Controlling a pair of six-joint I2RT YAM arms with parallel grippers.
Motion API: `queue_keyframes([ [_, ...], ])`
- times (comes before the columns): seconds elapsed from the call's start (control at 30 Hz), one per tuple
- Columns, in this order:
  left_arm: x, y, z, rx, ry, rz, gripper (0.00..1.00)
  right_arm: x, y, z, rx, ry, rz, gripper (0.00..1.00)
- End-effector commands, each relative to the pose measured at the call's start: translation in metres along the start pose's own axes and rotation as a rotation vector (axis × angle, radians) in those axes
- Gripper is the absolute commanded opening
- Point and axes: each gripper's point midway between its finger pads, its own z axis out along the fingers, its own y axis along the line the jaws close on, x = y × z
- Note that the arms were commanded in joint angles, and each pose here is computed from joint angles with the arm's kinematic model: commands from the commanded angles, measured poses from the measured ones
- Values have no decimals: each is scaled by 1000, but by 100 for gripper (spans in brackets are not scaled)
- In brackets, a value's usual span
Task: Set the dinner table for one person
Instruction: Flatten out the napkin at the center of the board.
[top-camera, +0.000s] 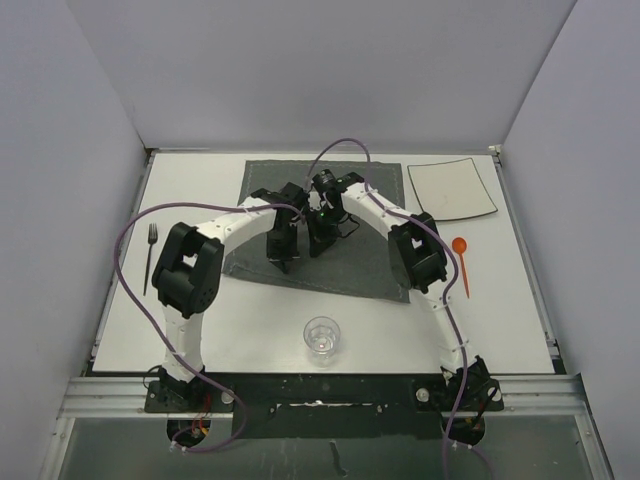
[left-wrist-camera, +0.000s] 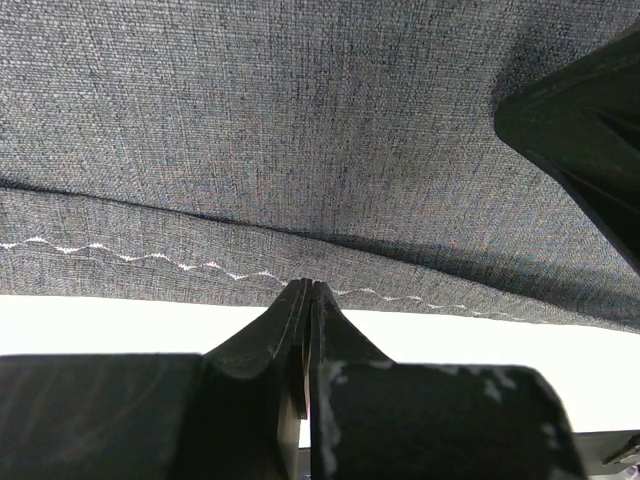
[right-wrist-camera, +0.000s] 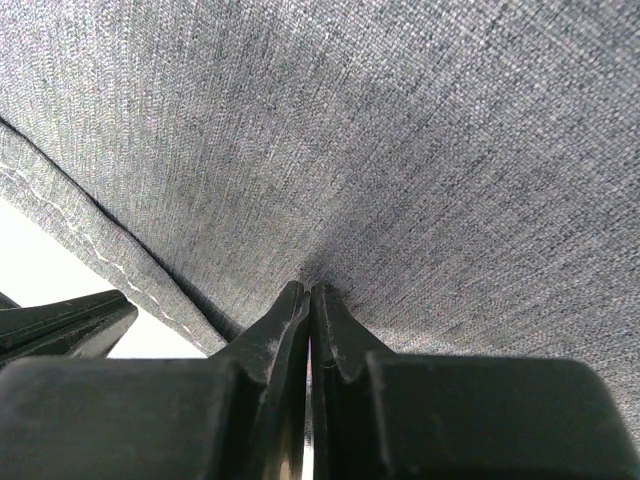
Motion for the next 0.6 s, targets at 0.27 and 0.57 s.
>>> queue_keyframes([
  [0.27, -16, -22, 3, 52, -57, 15, 0, 5, -12, 9, 32, 27, 18, 0],
  [0.57, -14, -24, 20, 33, -19, 18, 0, 6, -9, 8, 28, 30, 18, 0],
])
